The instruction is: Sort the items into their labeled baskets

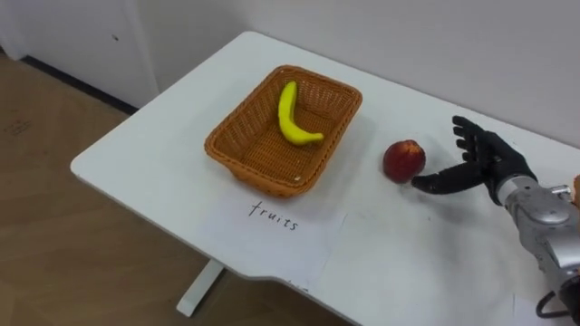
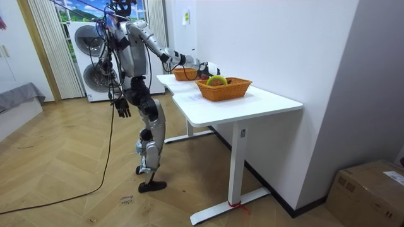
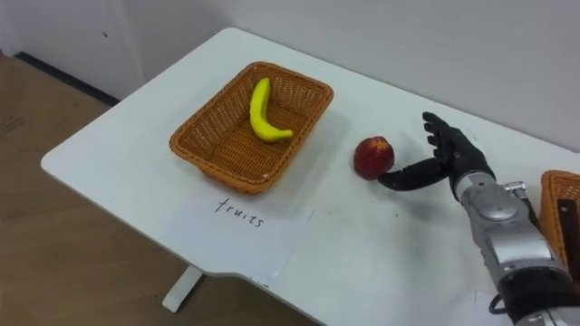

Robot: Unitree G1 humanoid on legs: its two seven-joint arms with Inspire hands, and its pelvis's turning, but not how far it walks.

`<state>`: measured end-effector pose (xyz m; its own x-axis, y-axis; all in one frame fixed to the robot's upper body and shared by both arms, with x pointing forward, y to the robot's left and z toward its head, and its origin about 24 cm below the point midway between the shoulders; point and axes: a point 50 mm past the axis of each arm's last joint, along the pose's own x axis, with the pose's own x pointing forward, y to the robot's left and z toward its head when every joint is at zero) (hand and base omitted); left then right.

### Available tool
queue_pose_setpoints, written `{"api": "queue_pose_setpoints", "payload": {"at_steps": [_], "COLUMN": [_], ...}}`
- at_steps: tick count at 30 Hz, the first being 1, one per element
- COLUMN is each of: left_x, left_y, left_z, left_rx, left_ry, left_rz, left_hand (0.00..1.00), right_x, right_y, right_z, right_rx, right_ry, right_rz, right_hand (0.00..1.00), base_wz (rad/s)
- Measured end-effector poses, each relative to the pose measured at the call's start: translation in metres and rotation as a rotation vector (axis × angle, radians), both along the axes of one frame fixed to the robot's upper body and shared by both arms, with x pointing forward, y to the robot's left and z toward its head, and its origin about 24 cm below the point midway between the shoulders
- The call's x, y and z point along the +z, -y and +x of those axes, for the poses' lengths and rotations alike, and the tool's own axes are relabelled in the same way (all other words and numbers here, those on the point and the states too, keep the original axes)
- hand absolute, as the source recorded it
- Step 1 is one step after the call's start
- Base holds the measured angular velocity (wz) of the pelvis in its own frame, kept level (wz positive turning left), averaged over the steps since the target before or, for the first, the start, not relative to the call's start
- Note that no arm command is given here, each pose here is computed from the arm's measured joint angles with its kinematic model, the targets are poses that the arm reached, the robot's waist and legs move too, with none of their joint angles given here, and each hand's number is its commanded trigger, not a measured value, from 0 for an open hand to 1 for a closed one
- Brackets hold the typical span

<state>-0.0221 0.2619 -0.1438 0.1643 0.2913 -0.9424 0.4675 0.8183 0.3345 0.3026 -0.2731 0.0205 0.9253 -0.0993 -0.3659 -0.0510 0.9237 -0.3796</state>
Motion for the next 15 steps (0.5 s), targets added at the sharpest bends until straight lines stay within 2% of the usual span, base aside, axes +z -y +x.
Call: {"api": "queue_pose_setpoints", "payload": {"at_steps": [6,15], "left_x": [0.0,-0.001], "left_y": [0.0,-0.002], "left_z": [0.001,-0.01], "left_rx": [-0.007,0.001], "left_ry": [-0.007,-0.035], "left_rz": [-0.011,-0.01], "left_hand": [0.0,0.0], "right_x": [0.003,-0.006], "right_y": [-0.016,-0.02], "right_z": [-0.002,-0.015], "right_rx": [0.093,0.129], "right_ry": [0.032,0.02], "right_rz": [0.011,0.017], "right_hand": [0.0,0.0], "base_wz": [0.0,-0.01]}}
